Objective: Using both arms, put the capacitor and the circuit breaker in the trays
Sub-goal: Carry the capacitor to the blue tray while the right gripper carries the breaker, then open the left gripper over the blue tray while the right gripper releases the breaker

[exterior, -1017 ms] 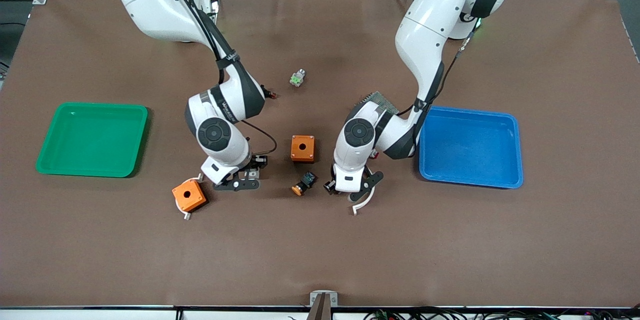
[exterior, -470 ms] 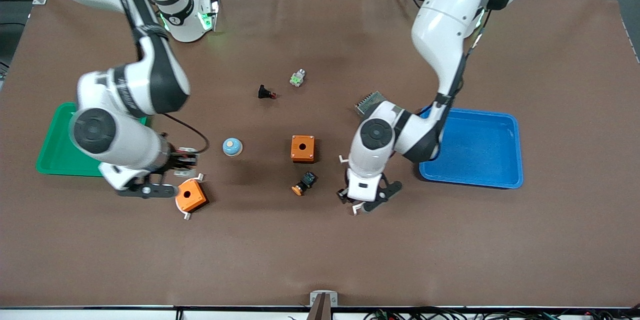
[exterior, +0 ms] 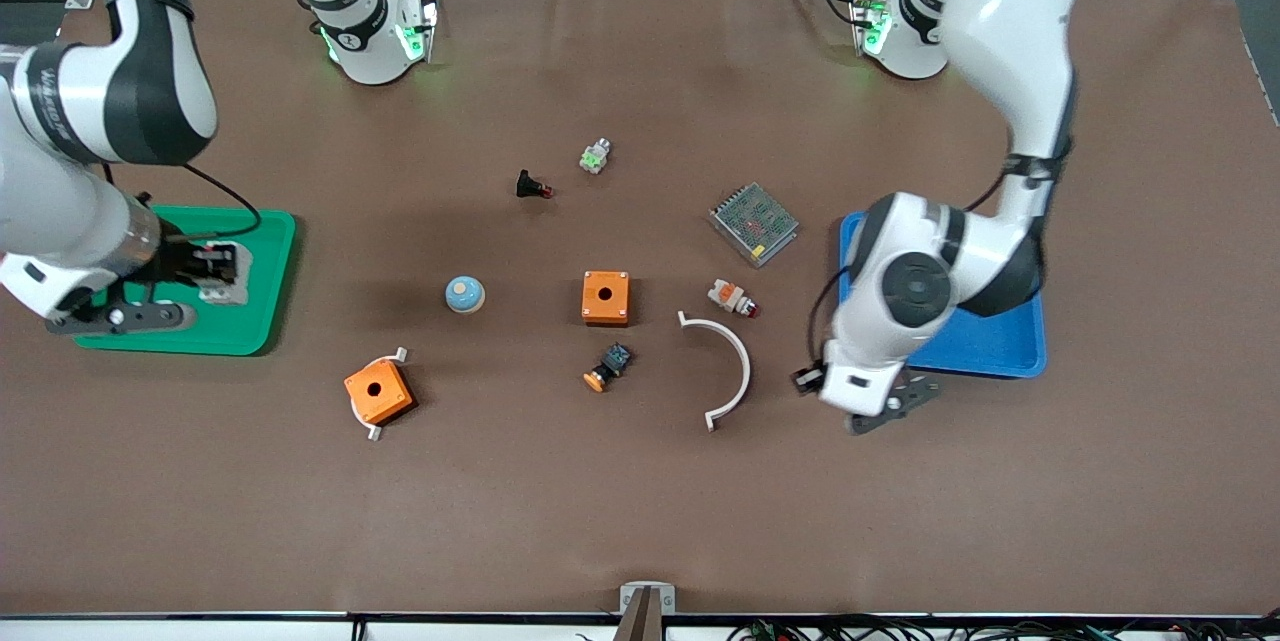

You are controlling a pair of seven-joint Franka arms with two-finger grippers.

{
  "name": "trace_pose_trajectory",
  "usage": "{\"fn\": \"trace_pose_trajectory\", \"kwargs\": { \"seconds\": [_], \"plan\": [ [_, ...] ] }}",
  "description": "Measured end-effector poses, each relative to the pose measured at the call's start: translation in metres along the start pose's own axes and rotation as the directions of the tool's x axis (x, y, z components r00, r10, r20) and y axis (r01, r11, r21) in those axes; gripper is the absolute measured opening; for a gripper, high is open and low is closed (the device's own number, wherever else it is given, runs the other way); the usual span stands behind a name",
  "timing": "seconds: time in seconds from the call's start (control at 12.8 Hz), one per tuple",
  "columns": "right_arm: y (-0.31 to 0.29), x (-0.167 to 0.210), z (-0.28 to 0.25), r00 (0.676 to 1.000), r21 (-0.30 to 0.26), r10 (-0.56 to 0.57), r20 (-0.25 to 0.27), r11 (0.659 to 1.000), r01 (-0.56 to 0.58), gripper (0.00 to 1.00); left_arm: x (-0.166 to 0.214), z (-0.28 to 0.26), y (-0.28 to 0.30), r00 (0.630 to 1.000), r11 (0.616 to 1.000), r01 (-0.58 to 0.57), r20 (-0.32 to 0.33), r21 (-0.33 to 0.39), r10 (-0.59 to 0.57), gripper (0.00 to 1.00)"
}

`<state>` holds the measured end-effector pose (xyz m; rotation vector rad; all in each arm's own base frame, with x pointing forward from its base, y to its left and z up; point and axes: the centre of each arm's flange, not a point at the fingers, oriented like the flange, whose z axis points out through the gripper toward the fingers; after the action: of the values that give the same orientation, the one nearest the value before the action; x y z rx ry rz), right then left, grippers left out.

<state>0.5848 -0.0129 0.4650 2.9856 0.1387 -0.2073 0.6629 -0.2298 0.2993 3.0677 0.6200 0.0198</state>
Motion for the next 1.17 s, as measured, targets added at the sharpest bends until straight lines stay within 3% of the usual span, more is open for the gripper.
{"fn": "trace_pose_trajectory", "kwargs": {
  "seconds": [0.23,0.47,0.86,1.17],
  "plan": [
    [0.046,-0.037,0.035,0.998,0.005,-0.046,-0.041,0.999,0.046,0.41,0.030,0.002,-0.103,0.993,0.995,-0.101,0.059,0.017,0.100,0.52],
    [0.117,-0.068,0.099,0.992,0.010,-0.093,-0.089,0.995,0.095,0.41,0.036,0.033,-0.165,0.978,0.986,-0.164,0.135,0.034,0.158,0.52],
    [0.172,-0.093,0.177,0.979,0.012,-0.171,-0.112,0.985,0.173,0.41,0.013,0.089,-0.181,0.949,0.975,-0.215,0.245,0.054,0.196,0.52],
    [0.172,-0.085,0.241,0.981,0.077,-0.178,-0.081,0.980,0.184,0.41,-0.001,0.114,-0.188,0.923,0.962,-0.269,0.299,0.052,0.242,0.52]
  ]
}}
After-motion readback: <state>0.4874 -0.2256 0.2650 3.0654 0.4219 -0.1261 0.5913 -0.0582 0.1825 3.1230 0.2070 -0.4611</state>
